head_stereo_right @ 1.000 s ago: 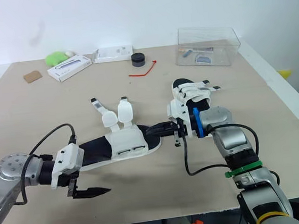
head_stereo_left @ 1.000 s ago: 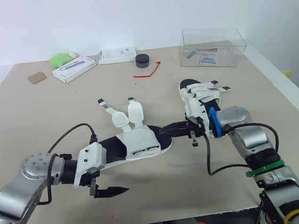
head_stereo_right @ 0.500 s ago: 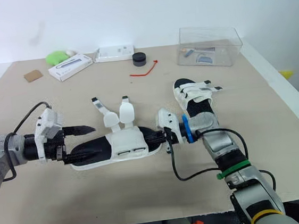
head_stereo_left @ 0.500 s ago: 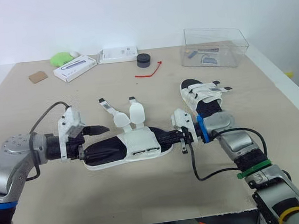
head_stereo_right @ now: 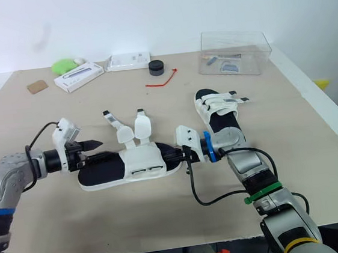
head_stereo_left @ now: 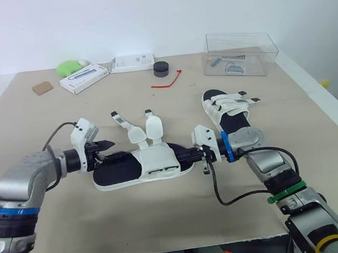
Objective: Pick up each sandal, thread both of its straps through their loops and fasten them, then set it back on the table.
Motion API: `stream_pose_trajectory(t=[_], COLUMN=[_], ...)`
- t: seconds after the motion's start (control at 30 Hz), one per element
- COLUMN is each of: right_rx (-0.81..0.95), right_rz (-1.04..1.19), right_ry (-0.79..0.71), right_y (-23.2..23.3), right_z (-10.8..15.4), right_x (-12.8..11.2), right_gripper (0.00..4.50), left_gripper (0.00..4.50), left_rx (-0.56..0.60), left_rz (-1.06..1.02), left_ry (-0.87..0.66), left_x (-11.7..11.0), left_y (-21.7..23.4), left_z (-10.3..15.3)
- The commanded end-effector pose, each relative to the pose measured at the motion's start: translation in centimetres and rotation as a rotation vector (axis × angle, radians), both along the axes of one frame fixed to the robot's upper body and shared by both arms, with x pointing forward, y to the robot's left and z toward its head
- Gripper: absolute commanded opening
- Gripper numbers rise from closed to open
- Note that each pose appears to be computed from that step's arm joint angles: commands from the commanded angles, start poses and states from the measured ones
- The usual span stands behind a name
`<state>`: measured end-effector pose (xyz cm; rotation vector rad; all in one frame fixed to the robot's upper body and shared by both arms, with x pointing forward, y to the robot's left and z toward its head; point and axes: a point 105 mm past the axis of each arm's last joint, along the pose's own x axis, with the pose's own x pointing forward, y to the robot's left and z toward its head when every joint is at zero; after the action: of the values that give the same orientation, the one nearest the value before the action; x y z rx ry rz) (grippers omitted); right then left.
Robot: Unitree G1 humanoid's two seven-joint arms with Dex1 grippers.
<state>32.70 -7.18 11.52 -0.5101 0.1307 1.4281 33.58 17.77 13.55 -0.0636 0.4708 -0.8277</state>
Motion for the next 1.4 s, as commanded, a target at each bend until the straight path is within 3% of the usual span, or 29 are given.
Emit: stream_pose_trajectory(t=[0.03,0.2,0.57,0.73,1.03,1.4], right_rx=[-0.029,-0.027,-0.048,-0.052,-0.059,-0.063], right_rz=[0.014,0.017,0.021,0.011,0.017,0.023], right_ry=[-0.002,-0.021,-0.046,-0.050,-0.054,-0.058], right_y=[0.0,0.1,-0.2,-0.6,-0.5,-0.5], right_z=[-0.7,-0.4,-0.5,-0.4,-0.4,-0.4], right_x=[-0.3,-0.2,-0.4,-0.4,-0.4,-0.4], right_gripper=[0.07,0.07,0.07,0.07,0.07,0.07], left_gripper=[4.50,4.50,4.50,4.50,4.50,4.50], left_rx=[-0.069,-0.167,-0.441,-0.361,-0.363,-0.534], left_rz=[0.012,-0.003,0.079,0.019,0.051,-0.097], left_ry=[0.040,0.103,0.137,0.144,0.171,0.167], left_x=[0.5,1.5,5.5,4.4,4.2,2.4], left_y=[-0.4,-2.2,-3.1,-3.4,-2.2,-3.2], left_z=[0.8,0.9,3.7,2.3,1.3,5.2])
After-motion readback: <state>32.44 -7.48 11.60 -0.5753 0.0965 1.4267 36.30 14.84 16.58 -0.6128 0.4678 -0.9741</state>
